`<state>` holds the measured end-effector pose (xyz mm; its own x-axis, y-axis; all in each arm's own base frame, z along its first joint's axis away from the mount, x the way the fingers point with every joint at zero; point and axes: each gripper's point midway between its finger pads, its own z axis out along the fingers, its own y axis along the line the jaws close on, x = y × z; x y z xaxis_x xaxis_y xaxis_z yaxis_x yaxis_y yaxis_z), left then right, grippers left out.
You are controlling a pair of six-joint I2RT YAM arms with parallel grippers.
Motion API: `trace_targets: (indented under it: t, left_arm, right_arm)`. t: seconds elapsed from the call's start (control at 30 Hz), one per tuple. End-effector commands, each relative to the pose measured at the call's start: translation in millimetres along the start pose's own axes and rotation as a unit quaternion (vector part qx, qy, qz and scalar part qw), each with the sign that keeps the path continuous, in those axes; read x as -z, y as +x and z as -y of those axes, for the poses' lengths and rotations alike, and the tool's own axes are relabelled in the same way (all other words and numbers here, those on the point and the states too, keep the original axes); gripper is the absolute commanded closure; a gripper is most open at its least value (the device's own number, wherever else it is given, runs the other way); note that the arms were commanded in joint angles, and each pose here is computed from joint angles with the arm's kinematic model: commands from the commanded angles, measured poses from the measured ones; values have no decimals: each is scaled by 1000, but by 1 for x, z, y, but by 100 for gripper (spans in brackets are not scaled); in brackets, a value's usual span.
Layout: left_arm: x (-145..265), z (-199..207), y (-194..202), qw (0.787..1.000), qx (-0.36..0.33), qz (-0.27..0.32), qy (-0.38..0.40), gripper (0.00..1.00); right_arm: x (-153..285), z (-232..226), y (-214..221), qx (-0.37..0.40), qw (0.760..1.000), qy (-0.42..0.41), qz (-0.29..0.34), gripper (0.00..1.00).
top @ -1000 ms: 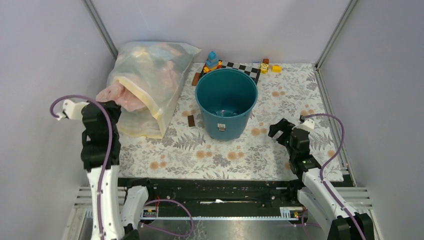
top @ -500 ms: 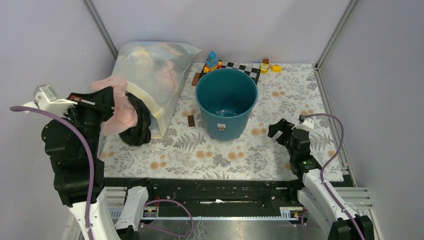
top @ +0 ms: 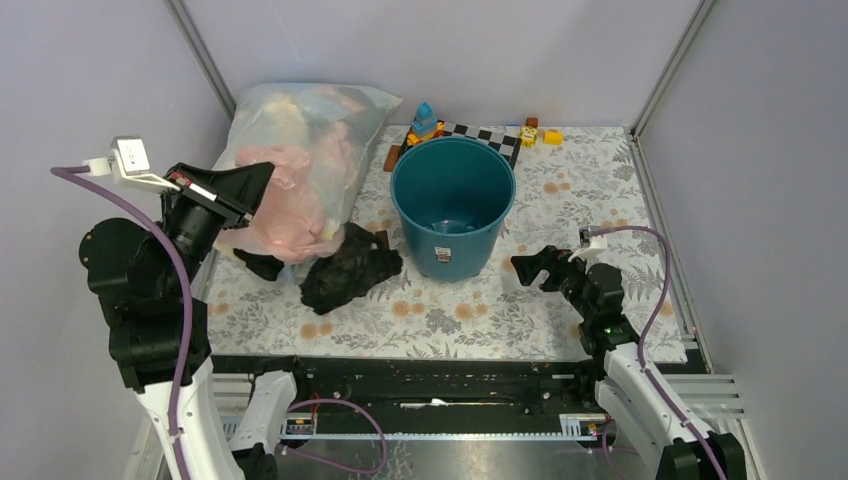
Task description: Put the trash bags into the trash bin
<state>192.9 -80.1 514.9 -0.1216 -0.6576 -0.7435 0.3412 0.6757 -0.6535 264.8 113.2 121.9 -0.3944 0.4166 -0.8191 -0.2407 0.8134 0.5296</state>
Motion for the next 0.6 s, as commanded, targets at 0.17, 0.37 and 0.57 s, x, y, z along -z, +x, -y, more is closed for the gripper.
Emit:
trace_targets:
  t: [0.17,0.37,0.57]
  left_arm:
    - [-60,-49,-4,999,-6,-34,-38,100]
    - [-60,-71,-27,993,-33,8,-115,100]
    - [-45,24,2,988,30,-77,129,100]
  right_arm:
    - [6,-34,-19,26,996,-82,31,0]
    - [13,-45,-27,15,997,-81,6,0]
    - [27,-62,-37,18,995,-96,-8,0]
